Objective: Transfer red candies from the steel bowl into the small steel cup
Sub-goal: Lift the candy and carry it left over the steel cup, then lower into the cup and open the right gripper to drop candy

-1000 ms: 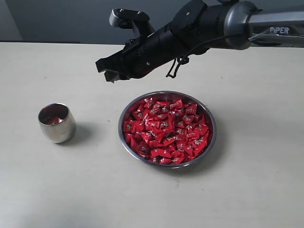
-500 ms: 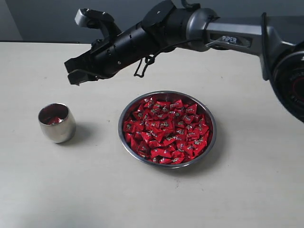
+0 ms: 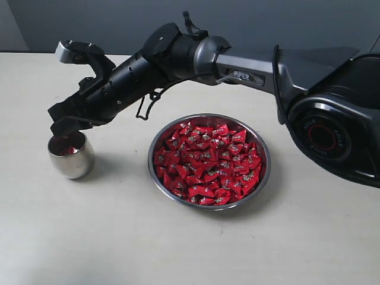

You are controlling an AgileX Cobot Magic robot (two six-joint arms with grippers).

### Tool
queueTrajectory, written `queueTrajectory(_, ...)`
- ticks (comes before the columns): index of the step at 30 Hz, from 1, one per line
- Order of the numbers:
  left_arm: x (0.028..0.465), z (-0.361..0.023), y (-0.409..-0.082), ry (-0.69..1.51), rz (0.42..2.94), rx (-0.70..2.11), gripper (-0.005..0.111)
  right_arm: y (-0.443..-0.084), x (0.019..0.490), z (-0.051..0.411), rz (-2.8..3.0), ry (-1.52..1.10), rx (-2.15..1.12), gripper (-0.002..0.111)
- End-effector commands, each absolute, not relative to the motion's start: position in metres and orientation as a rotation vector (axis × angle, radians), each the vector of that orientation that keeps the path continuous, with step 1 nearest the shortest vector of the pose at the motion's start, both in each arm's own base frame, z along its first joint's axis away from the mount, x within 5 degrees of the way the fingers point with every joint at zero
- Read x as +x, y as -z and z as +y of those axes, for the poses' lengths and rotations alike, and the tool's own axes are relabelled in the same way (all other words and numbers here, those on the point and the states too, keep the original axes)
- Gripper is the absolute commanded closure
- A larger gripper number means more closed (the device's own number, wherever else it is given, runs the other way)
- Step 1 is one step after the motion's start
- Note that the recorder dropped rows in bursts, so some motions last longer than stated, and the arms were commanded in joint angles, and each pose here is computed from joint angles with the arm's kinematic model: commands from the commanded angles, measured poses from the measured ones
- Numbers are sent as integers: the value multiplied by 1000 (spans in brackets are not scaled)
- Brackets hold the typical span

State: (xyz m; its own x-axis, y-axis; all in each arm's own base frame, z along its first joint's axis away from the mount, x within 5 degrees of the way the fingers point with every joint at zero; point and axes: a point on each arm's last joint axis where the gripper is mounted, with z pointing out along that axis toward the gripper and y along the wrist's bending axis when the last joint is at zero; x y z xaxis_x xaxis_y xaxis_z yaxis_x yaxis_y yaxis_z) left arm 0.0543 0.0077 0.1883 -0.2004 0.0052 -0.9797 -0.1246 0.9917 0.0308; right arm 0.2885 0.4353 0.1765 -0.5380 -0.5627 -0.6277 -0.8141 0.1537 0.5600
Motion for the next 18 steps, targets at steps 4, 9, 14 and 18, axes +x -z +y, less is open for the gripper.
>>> queueTrajectory(4, 54, 8, -187, -114, 1767, -92, 106, -177, 291, 436, 2177, -1335, -1303, 109)
queueTrajectory(9, 54, 8, -187, -114, 1767, -92, 106, -167, 289, 440, 2208, -1330, -1272, 109)
queueTrajectory(14, 54, 8, -187, -114, 1767, -92, 106, -162, 285, 445, 2213, -1326, -1265, 109)
queueTrajectory(18, 54, 8, -187, -114, 1767, -92, 106, -161, 286, 447, 2212, -1303, -1240, 109)
